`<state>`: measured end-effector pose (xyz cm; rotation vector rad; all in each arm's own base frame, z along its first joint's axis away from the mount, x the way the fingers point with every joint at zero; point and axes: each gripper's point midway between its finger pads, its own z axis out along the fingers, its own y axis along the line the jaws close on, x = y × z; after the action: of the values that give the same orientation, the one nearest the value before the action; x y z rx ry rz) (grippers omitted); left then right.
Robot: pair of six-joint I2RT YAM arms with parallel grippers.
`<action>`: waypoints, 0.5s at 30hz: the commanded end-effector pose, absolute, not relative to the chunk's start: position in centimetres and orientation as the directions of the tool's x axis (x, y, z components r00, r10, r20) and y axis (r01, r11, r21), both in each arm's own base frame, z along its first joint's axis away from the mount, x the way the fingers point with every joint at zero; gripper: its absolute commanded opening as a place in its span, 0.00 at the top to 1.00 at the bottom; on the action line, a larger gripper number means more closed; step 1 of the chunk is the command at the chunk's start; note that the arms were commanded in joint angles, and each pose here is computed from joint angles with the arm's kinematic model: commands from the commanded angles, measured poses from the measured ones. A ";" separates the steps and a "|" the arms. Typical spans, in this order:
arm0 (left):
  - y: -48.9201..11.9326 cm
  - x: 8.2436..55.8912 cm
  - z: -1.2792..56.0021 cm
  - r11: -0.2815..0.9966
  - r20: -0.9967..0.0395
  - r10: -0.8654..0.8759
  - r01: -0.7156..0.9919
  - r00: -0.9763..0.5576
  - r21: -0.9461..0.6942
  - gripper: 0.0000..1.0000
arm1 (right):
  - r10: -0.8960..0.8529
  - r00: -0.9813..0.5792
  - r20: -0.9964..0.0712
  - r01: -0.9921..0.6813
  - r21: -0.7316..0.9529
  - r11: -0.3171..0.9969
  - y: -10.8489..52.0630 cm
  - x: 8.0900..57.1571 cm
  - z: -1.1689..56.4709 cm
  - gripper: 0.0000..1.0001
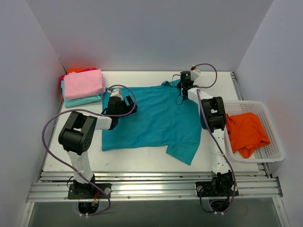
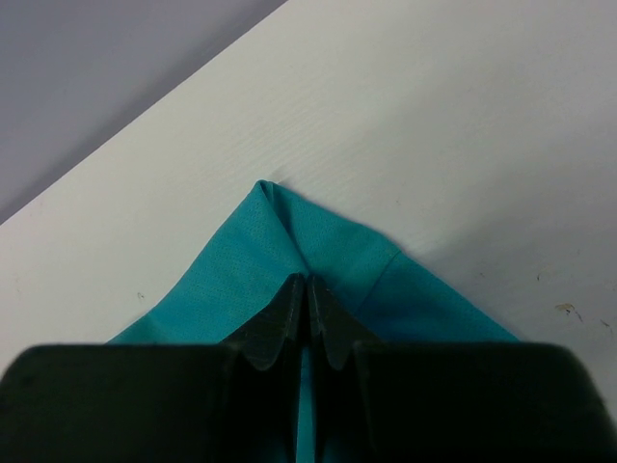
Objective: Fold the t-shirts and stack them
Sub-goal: Flatten out the tshirt
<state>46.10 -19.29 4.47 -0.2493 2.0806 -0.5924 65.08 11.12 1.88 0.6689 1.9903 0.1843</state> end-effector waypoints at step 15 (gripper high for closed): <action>-19.9 47.9 5.7 0.845 -0.751 -0.416 0.087 -0.512 -0.527 0.11 | 0.565 -0.316 -0.762 0.280 0.494 0.823 14.6 66.7 8.6 1.00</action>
<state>46.47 -19.45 4.43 -0.2482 2.0741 -0.5986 65.97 13.42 4.39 0.6397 1.9793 0.2656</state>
